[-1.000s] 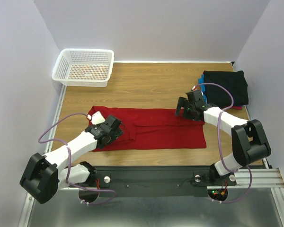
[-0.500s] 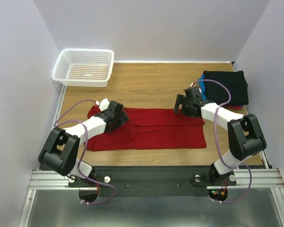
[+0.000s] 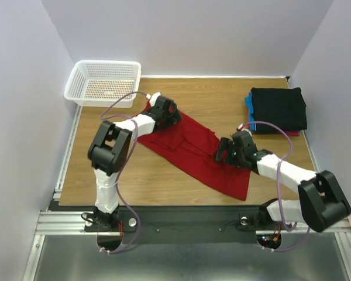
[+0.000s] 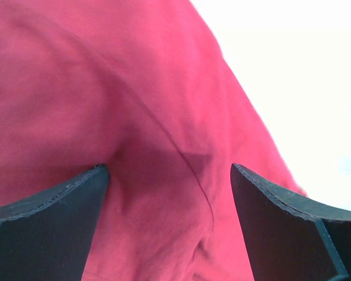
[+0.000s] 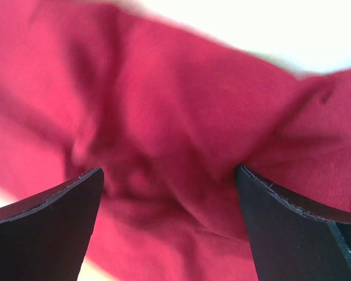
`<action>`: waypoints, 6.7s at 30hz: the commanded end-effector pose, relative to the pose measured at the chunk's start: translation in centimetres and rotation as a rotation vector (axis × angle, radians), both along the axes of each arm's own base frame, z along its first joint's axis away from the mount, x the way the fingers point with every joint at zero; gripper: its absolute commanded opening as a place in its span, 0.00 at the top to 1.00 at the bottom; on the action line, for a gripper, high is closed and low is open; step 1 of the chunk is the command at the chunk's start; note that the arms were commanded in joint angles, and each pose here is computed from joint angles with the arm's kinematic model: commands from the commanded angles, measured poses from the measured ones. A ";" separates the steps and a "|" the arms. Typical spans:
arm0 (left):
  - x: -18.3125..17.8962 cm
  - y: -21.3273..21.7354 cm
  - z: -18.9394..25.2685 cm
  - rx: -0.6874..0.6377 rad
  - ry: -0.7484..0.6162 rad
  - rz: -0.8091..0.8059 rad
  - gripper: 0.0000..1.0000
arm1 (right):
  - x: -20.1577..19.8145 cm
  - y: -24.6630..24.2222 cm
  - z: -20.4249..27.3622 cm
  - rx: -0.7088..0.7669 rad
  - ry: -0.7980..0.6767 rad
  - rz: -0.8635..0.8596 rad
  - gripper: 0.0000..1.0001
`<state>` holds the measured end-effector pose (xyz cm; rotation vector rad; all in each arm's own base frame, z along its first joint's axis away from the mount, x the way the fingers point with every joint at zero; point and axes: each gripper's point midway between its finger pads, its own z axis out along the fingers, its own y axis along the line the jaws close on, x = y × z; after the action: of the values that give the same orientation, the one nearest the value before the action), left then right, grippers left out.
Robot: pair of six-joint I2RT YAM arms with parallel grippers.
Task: Fold and stack the t-shirts
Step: Fold the tshirt
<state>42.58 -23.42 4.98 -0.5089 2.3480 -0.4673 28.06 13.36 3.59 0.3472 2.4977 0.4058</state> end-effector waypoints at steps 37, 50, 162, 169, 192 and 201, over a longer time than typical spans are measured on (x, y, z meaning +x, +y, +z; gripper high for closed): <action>17.0 -7.2 9.7 -0.163 -0.170 -0.227 0.01 | -14.5 20.1 9.3 0.326 -0.069 0.557 0.00; -3.8 -0.8 22.9 -0.136 -0.436 -0.217 0.02 | -15.0 15.7 8.4 0.269 -0.051 0.451 0.00; 1.1 3.6 7.0 -0.130 -0.143 -0.117 1.00 | 17.6 9.8 8.0 0.046 -0.212 -0.053 1.00; 1.8 4.3 6.0 -0.128 -0.120 -0.112 0.79 | 18.5 9.9 7.1 0.075 -0.181 -0.043 0.75; -9.9 7.0 3.1 -0.199 -0.081 -0.110 0.02 | 13.3 10.1 4.8 0.018 -0.116 0.214 0.00; -9.9 6.8 2.1 -0.209 -0.059 -0.103 0.02 | 18.8 9.0 2.9 -0.132 -0.145 0.081 0.00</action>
<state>32.01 -16.29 6.56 -0.4714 2.3236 -0.7396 43.46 22.61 4.78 0.1159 2.4816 0.3915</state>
